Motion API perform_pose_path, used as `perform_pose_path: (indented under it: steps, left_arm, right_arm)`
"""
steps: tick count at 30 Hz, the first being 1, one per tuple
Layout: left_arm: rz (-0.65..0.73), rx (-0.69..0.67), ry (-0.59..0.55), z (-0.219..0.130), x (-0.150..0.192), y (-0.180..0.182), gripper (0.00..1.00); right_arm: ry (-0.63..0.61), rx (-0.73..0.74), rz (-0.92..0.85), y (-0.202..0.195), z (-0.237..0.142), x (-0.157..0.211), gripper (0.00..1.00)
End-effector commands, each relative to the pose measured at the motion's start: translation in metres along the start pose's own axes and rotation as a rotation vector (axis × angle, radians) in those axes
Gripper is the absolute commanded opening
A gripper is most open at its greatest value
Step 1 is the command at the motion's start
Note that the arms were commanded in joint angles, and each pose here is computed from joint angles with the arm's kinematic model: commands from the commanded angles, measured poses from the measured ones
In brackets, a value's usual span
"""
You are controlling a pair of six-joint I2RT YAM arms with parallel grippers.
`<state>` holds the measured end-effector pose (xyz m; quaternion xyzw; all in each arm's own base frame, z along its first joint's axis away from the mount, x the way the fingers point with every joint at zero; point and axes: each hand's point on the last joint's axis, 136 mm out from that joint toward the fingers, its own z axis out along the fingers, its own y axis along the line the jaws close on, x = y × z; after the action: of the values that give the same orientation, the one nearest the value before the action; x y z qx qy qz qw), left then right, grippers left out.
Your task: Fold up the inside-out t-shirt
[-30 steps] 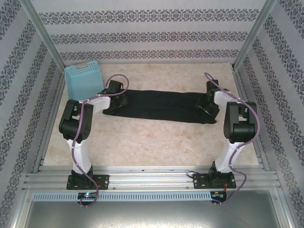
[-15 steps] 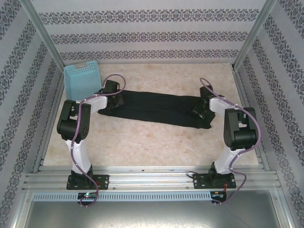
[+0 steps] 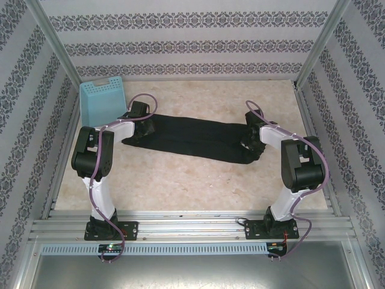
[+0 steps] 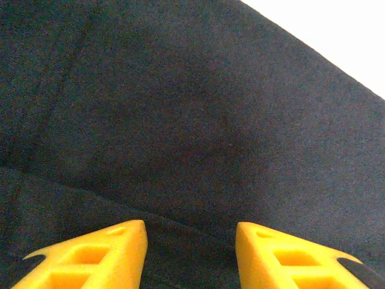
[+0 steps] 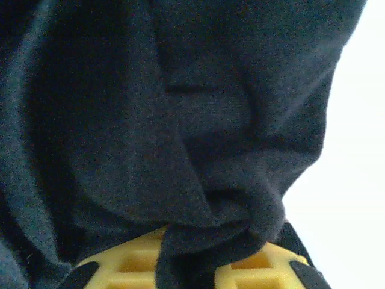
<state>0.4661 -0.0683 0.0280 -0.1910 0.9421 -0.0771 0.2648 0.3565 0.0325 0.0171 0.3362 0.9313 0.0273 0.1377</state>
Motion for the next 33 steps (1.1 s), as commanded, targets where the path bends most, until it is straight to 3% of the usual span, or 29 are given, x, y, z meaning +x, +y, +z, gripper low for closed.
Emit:
perform_pose_path:
  steps: [1,9,17,24,33]
  left_arm:
    - [-0.005,-0.040,0.083,0.003,0.024,0.019,0.44]
    - [0.021,-0.016,0.108,-0.007,0.043,0.004,0.44]
    - [0.096,0.070,0.152,-0.028,0.080,-0.051,0.43]
    - [0.134,0.060,0.089,-0.054,0.059,-0.057,0.44]
    - [0.127,0.002,0.076,-0.050,0.043,-0.032,0.44]
  right_arm:
    - [0.007,0.005,0.003,-0.010,0.001,0.000,0.00]
    - [-0.140,0.040,-0.052,-0.037,-0.056,-0.045,0.00]
    - [-0.230,0.176,-0.210,-0.048,-0.110,-0.078,0.00]
    - [-0.235,0.166,-0.268,-0.039,-0.122,-0.086,0.00]
    - [-0.288,0.227,-0.522,-0.010,-0.152,-0.095,0.00]
